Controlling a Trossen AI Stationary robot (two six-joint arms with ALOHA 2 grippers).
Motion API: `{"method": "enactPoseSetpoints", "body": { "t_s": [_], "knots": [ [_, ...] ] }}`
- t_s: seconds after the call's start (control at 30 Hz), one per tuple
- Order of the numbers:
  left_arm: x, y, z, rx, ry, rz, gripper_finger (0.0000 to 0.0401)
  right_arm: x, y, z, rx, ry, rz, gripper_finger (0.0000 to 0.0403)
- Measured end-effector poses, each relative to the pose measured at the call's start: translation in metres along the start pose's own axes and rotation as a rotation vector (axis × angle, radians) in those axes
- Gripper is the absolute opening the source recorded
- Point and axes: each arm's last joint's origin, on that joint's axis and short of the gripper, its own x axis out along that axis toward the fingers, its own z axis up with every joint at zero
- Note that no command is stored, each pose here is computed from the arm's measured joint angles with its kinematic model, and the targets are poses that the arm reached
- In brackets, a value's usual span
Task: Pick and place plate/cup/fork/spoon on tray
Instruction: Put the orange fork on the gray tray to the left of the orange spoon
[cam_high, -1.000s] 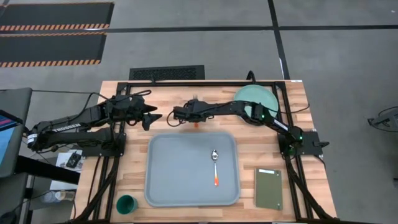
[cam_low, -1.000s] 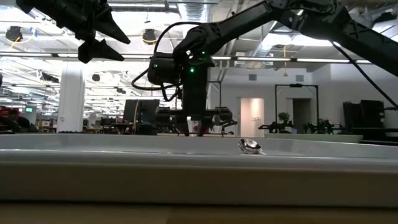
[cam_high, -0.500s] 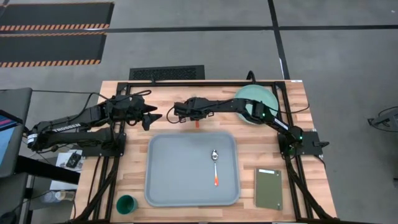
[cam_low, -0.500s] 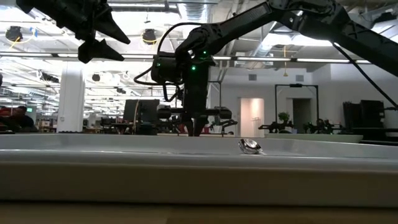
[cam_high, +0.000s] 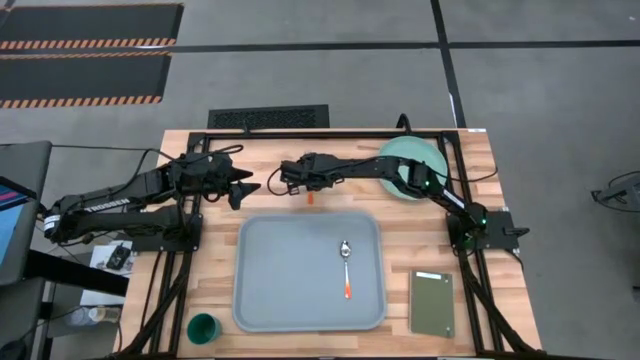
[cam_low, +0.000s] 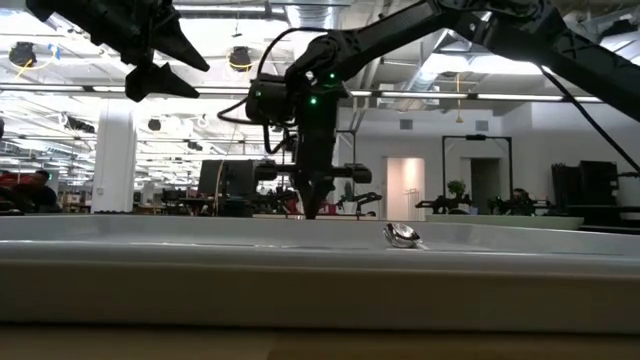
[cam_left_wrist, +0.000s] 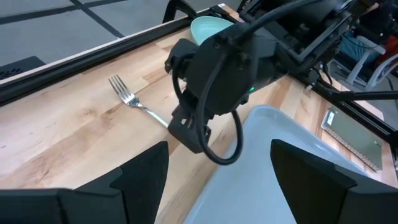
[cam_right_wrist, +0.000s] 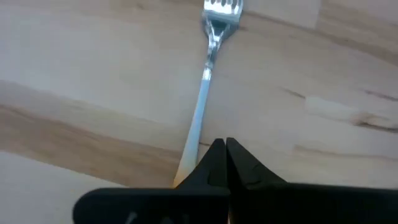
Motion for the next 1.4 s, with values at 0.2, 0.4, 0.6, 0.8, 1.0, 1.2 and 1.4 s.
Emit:
{"method": "enactPoseSetpoints", "body": {
  "t_s": [0.2, 0.4, 0.6, 0.8, 1.0, 1.2, 1.4],
  "knots": [
    [0.000, 0.000, 0.000, 0.016, -0.005, 0.009, 0.0270, 0.002, 0.003, 0.011, 0.023, -0.058, 0.056, 0.0054],
    [0.000, 0.000, 0.000, 0.017, -0.003, 0.012, 0.0270, 0.024, 0.005, 0.008, 0.021, -0.095, 0.025, 0.0159],
    [0.000, 0.001, 0.000, 0.021, -0.004, 0.023, 0.0270, 0.039, 0.012, 0.000, 0.030, -0.142, 0.019, 0.0235],
    [0.000, 0.001, -0.001, 0.024, -0.001, 0.031, 0.0270, 0.049, 0.016, -0.017, 0.062, -0.117, -0.016, 0.0182],
    [0.000, 0.002, -0.001, 0.025, -0.001, 0.042, 0.0270, 0.047, 0.019, -0.024, 0.048, -0.118, -0.015, 0.0034],
    [0.000, 0.002, -0.001, 0.025, -0.001, 0.043, 0.0270, 0.045, 0.018, -0.022, 0.072, -0.097, -0.003, 0.0019],
    [0.000, 0.002, -0.001, 0.025, 0.004, 0.045, 0.0270, 0.023, 0.015, -0.012, 0.059, -0.107, 0.020, 0.0009]
  ]
}}
